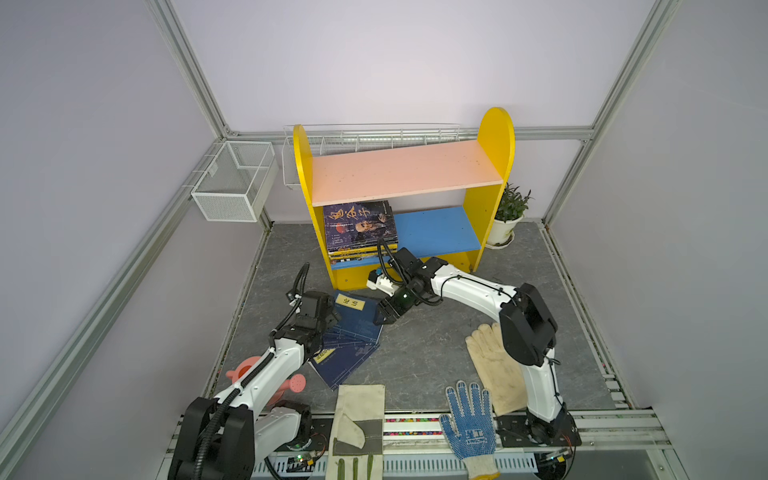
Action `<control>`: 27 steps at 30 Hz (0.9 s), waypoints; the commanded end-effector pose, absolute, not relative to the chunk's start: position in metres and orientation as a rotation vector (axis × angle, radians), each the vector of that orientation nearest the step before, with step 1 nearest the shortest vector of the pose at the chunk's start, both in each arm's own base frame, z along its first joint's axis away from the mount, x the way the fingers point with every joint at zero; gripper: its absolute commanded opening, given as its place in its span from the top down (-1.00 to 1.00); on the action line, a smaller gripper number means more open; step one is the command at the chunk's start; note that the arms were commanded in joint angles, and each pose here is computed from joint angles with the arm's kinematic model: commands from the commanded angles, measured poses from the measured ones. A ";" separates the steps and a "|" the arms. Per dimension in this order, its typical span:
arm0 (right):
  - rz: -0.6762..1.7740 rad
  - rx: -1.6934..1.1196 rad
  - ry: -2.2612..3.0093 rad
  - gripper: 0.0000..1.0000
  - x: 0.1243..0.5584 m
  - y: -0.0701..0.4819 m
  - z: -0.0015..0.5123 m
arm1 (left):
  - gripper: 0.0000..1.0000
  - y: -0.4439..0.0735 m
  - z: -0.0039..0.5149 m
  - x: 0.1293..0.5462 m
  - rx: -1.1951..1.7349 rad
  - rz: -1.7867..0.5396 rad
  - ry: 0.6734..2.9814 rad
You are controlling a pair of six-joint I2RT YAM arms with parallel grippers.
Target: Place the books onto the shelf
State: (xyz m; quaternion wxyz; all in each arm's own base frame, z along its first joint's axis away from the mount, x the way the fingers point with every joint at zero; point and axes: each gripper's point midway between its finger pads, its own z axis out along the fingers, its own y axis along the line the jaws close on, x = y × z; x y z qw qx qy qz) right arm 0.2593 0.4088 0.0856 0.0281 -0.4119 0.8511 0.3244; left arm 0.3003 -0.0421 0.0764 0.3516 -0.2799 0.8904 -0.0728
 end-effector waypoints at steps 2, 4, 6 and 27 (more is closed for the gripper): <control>1.071 -1.385 2.690 -0.39 0.238 0.400 0.064 | -0.59 -0.054 0.083 0.318 -0.658 -0.241 2.301; 1.075 -1.372 2.685 -0.40 0.242 0.403 0.057 | -0.58 -0.059 0.077 0.319 -0.636 -0.261 2.326; 1.097 -1.349 2.667 -0.40 0.246 0.408 0.055 | -0.55 -0.064 0.072 0.320 -0.611 -0.281 2.343; 1.313 -0.785 2.575 -0.22 0.315 0.392 0.079 | -0.26 -0.120 0.059 0.273 -0.289 -0.487 2.477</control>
